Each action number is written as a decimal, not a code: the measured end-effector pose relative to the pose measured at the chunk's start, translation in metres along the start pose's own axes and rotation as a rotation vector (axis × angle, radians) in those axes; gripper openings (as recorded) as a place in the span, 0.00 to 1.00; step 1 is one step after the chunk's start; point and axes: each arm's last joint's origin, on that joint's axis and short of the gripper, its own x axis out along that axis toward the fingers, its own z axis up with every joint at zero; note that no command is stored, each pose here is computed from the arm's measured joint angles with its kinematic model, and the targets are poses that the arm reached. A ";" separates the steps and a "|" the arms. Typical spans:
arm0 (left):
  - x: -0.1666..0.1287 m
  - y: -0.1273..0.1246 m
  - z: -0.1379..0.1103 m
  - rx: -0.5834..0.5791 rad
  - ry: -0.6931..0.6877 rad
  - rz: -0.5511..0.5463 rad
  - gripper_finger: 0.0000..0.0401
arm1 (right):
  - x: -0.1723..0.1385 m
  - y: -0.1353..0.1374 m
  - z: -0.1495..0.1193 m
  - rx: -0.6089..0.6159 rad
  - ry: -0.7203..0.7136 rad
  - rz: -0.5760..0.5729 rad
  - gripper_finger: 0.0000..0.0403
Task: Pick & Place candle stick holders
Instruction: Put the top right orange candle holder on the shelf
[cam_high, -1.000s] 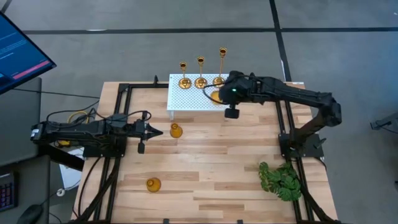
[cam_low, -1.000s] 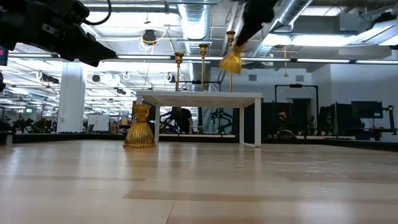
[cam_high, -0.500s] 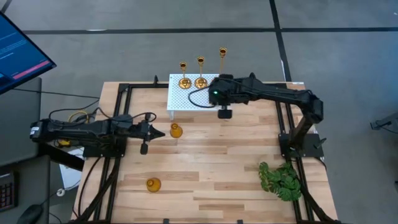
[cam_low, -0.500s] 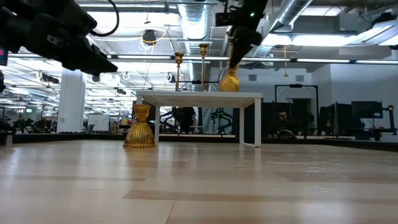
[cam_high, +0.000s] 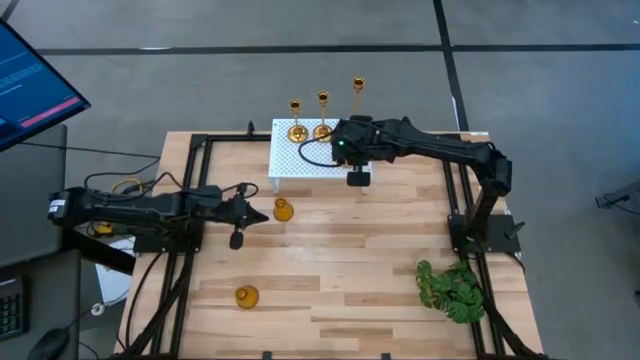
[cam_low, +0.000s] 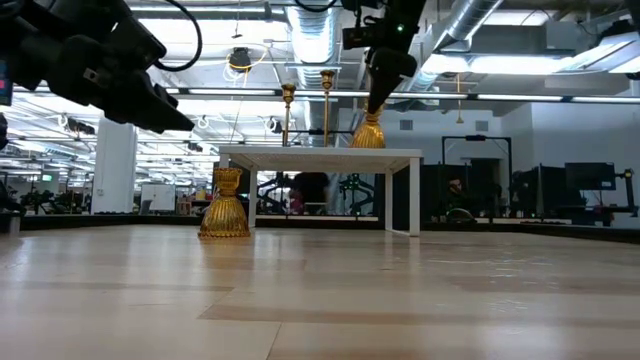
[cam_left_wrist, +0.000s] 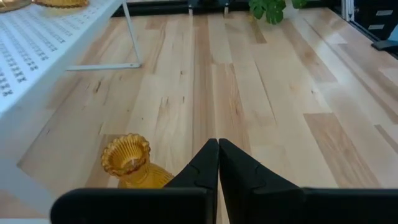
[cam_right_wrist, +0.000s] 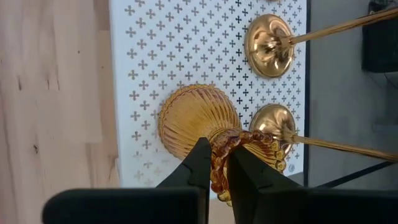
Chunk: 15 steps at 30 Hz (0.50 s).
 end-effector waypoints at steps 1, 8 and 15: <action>0.000 0.000 0.000 0.000 -0.003 0.000 0.03 | 0.000 -0.001 0.000 0.002 0.001 0.002 0.05; 0.000 0.000 0.001 0.000 -0.010 0.001 0.03 | 0.001 -0.002 -0.004 -0.001 0.026 0.011 0.05; 0.000 0.000 0.001 0.000 -0.015 0.001 0.03 | 0.003 -0.003 -0.002 0.008 0.009 0.007 0.18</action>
